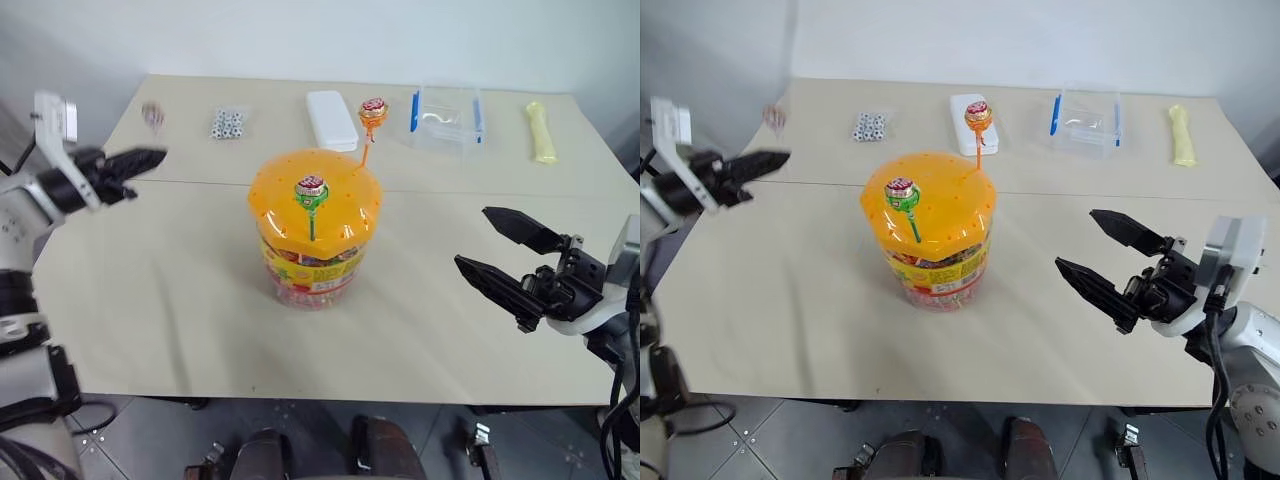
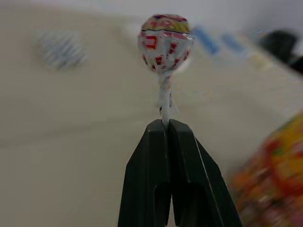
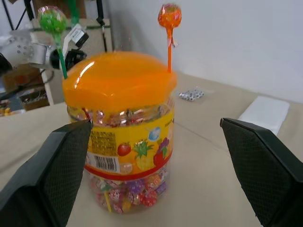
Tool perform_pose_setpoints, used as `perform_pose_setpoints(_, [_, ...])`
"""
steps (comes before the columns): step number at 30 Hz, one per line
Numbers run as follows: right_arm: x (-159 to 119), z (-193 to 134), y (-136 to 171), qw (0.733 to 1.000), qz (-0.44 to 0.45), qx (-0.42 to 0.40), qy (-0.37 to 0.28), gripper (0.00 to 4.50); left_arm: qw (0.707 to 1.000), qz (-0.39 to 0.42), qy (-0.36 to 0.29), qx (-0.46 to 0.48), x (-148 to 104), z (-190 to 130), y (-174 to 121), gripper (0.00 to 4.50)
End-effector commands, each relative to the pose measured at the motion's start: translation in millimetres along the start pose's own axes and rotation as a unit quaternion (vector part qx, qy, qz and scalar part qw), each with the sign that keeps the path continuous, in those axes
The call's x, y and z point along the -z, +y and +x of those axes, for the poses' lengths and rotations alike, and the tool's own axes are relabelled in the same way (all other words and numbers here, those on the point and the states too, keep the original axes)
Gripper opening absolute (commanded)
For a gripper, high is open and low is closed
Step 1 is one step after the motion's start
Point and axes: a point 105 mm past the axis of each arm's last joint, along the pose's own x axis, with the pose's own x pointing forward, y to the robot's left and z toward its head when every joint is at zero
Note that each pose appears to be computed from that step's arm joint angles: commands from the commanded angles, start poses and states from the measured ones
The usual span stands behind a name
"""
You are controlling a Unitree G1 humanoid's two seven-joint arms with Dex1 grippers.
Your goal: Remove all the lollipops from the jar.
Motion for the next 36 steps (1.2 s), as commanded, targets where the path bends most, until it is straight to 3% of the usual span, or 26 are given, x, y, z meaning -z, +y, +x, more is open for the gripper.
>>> perform_pose_setpoints(1, [7,-2,-4,1.000,-0.014,-0.014,0.023,4.50,0.989,0.078,0.118,-0.052,42,-26,8,0.03])
perform_pose_setpoints(3, [11,-1,-6,0.999,-0.009,-0.017,0.028,4.50,0.980,0.090,0.174,-0.022,70,-33,-6,0.03])
perform_pose_setpoints(5, [17,-2,-8,0.999,-0.009,-0.025,0.043,4.50,0.981,0.059,0.179,-0.036,86,-41,-3,0.03])
perform_pose_setpoints(8, [19,-4,-9,0.998,-0.009,-0.026,0.048,4.50,0.980,0.058,0.183,-0.042,95,-46,-2,0.72])
perform_pose_setpoints(15, [17,-11,-9,0.998,-0.007,-0.024,0.050,4.50,0.987,0.058,0.146,0.017,88,-55,-10,2.90])
perform_pose_setpoints(17, [13,-10,-11,0.999,-0.002,-0.021,0.035,4.50,0.992,0.063,0.103,0.026,75,-59,-6,3.48])
perform_pose_setpoints(25, [-13,24,-34,0.998,0.036,0.018,-0.043,4.50,0.977,0.103,-0.064,0.173,25,-70,-38,3.48])
perform_pose_setpoints(26, [-15,33,-40,0.998,0.046,0.022,-0.037,4.50,0.970,0.132,-0.114,0.169,9,-67,-43,3.48])
perform_pose_setpoints(28, [-18,53,-45,0.998,0.059,0.016,-0.016,4.50,0.933,0.145,-0.257,0.206,-30,-70,-66,4.01])
perform_pose_setpoints(29, [-18,64,-51,0.998,0.061,0.026,-0.001,4.50,0.921,0.128,-0.281,0.237,-39,-69,-80,4.29])
perform_pose_setpoints(30, [-21,73,-56,0.997,0.063,0.034,-0.001,4.50,0.913,0.114,-0.286,0.269,-41,-68,-93,4.47])
perform_pose_setpoints(36, [-24,119,-54,0.998,0.064,-0.001,0.011,4.50,0.887,0.070,-0.279,0.361,-46,-55,-137,4.47])
